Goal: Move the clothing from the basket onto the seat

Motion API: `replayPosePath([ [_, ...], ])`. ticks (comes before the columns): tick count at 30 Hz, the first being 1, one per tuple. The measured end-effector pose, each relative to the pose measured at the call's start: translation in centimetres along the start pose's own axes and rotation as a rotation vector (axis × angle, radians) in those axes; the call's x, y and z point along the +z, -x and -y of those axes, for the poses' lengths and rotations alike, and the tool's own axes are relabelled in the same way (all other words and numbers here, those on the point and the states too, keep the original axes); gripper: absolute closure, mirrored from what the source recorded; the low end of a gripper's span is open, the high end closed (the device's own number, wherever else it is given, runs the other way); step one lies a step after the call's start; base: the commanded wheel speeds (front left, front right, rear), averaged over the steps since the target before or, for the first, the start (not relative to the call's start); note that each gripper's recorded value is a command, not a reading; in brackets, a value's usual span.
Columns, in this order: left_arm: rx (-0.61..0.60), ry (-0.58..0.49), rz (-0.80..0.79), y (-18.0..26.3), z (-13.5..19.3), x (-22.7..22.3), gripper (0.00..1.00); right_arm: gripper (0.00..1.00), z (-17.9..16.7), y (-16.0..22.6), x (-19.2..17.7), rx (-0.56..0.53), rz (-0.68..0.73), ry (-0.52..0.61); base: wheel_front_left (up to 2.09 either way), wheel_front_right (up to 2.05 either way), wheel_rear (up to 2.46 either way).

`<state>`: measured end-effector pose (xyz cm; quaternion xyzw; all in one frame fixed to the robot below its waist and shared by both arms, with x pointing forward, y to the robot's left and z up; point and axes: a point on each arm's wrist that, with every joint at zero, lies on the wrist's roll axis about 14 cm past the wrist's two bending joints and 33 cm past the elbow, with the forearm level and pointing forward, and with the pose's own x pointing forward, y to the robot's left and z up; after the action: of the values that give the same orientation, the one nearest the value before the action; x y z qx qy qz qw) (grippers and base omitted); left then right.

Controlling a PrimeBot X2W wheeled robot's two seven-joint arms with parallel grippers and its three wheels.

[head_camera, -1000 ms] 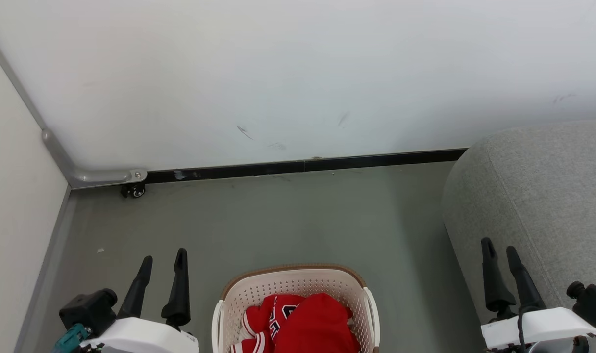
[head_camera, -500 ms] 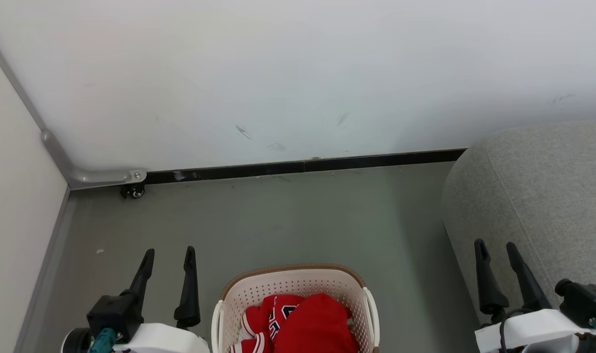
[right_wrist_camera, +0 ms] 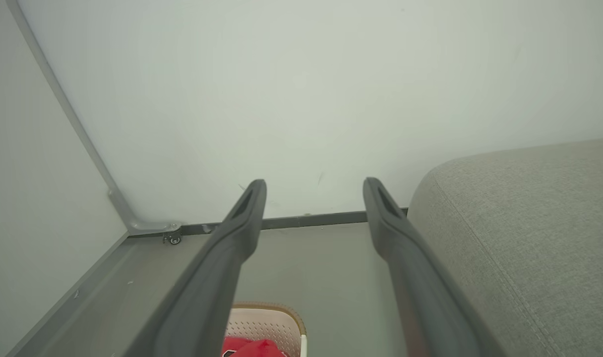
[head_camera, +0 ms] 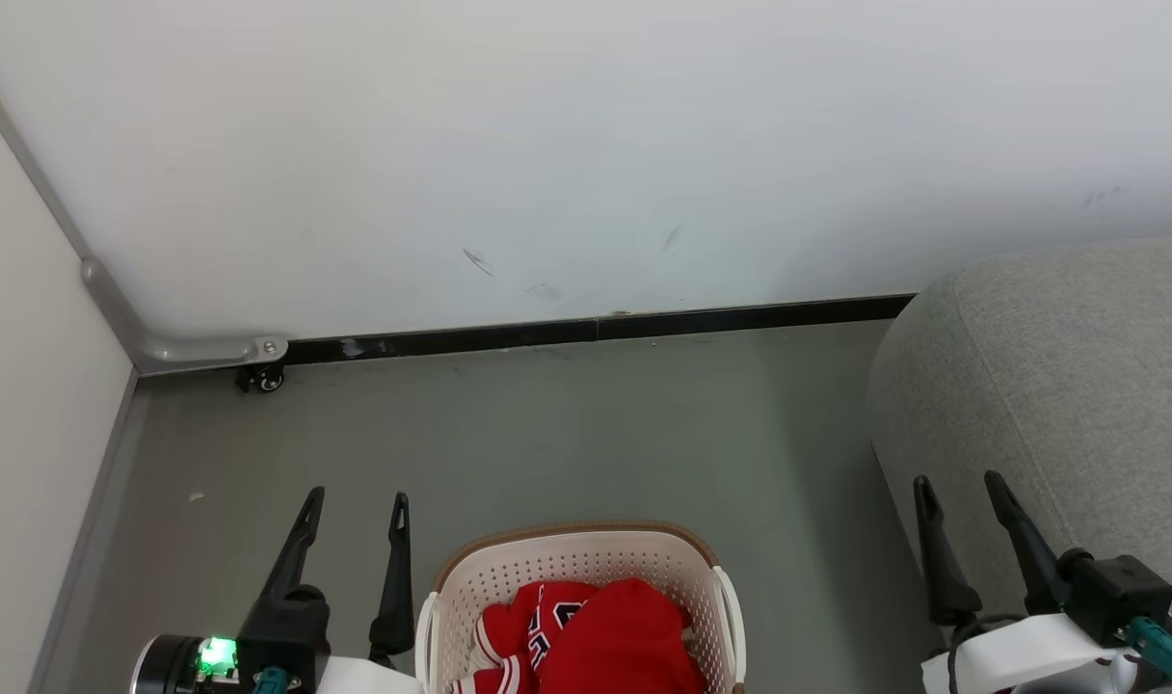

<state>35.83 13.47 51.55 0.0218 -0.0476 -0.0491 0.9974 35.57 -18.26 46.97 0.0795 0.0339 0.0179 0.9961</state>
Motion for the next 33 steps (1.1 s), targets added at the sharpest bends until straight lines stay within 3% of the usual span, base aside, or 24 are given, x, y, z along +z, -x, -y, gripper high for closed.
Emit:
replayPosePath([
  [6, -0.009, -0.062, 0.012, 0.1, 0.3, 0.0, 0.00, 0.00, -0.2, 0.0, -0.1, 0.010, -0.001, 0.049, 0.00, 0.00, 0.00],
  [33, 0.027, -0.047, -0.034, 0.3, -0.8, -1.4, 0.00, 0.00, -0.6, 0.1, -0.6, 0.018, -0.013, 0.022, 0.00, 0.00, 0.00],
])
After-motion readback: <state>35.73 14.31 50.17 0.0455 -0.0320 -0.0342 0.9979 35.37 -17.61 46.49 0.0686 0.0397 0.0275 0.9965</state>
